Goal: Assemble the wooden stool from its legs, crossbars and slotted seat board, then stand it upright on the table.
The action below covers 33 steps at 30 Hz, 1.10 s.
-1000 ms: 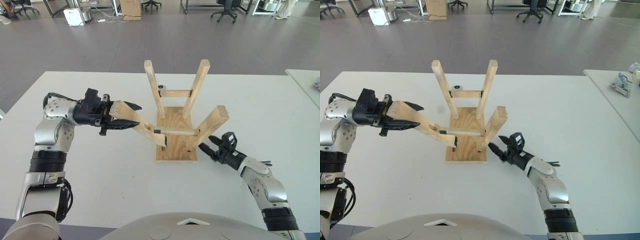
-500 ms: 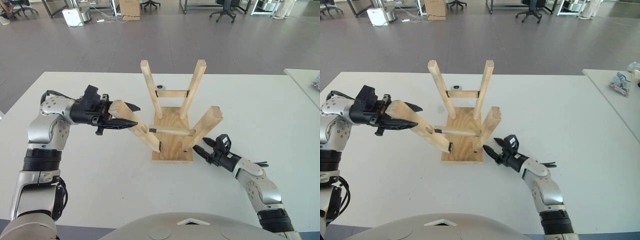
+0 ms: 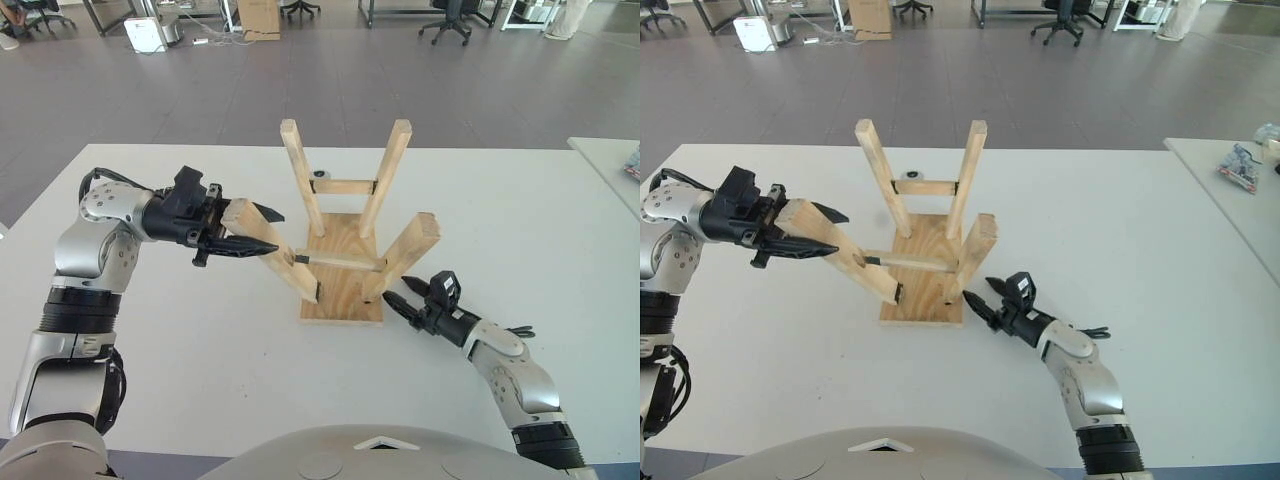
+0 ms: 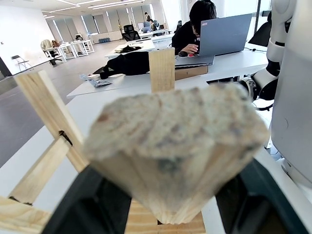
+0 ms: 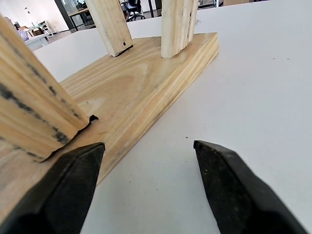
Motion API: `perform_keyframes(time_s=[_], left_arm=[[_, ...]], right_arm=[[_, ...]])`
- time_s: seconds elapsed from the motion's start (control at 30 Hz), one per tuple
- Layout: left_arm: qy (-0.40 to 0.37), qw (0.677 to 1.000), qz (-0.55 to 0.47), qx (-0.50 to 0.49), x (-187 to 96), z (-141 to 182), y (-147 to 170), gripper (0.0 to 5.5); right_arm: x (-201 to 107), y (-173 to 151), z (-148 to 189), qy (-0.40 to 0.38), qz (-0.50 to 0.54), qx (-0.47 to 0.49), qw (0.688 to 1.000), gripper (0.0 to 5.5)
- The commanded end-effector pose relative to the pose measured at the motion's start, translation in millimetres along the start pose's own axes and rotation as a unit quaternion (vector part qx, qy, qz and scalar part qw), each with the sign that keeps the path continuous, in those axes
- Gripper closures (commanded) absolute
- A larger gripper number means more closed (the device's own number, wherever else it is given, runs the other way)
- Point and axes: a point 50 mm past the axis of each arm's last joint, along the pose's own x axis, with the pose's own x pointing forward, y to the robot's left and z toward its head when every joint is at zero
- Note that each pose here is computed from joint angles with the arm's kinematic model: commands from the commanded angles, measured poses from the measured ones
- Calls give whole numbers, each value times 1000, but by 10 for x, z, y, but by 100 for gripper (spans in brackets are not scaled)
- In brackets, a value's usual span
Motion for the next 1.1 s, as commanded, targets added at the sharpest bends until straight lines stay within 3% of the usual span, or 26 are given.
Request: perform_keyframes(time_s=[0.03,0.67,1.1], left_arm=[[5,1000,4,8,-2,-30,6,347],[56,998,-18,-21,226,-147,58,347],[199,971,9,-134,240,-846,-342,347]], right_arm=[[43,26,2,-5,2,0,1000,206],[206,197,-35,7,35,-25,999,206],[282,257,-39,5,44,-28,999,206]])
